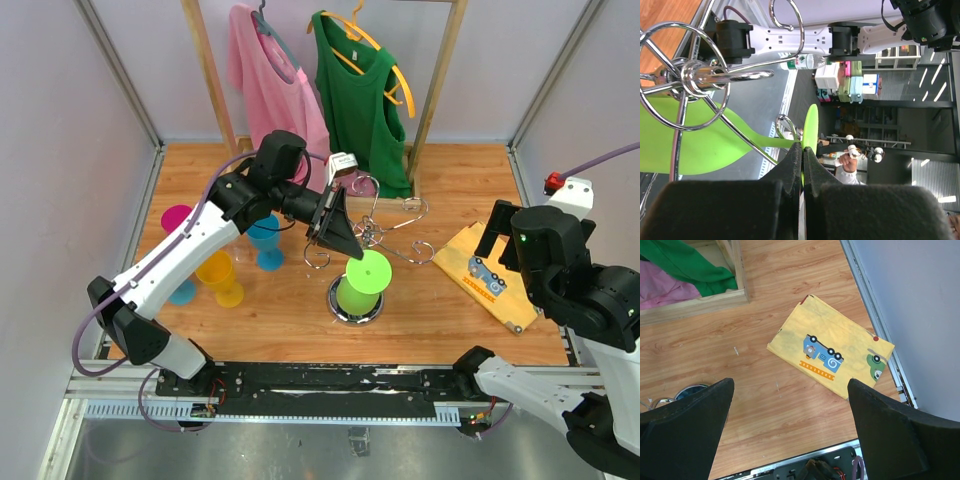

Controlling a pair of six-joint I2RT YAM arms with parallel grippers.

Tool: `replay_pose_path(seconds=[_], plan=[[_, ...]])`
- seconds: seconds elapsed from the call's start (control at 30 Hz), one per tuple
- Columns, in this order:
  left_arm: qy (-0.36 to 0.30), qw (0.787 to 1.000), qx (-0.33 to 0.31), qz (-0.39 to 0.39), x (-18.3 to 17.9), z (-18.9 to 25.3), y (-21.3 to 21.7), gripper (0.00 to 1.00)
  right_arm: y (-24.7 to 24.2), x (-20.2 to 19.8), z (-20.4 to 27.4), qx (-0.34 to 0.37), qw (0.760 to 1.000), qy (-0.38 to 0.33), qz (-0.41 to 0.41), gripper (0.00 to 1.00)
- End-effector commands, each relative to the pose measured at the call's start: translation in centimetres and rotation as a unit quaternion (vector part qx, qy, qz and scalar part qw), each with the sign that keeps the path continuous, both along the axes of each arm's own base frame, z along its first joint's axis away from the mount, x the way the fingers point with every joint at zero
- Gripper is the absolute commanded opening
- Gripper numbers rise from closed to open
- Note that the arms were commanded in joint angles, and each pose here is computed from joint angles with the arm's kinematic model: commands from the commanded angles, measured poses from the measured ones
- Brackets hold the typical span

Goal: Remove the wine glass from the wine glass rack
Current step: Pick up the wine glass from the wine rack.

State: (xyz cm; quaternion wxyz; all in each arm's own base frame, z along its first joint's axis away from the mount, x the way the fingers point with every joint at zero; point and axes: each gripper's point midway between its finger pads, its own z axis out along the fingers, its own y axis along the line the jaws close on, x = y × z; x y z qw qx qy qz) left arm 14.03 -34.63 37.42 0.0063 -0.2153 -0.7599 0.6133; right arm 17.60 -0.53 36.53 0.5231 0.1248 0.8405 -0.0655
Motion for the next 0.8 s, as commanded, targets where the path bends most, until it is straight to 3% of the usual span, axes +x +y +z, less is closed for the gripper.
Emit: replay_pose_path(seconds=[0.0, 0.77], plan=[[-0.011, 0.999, -0.025, -0.022, -1.8, 1.8, 0.7, 0.00, -0.7, -0.2, -0.1, 0.002, 1.000, 0.003, -0.020, 0.99], [-0.062, 0.997, -0.005, 0.048, 0.7, 2.6, 0.0, 0.00, -0.7, -0.3, -0.1, 0.005, 1.000, 0.001, -0.020, 0.99]])
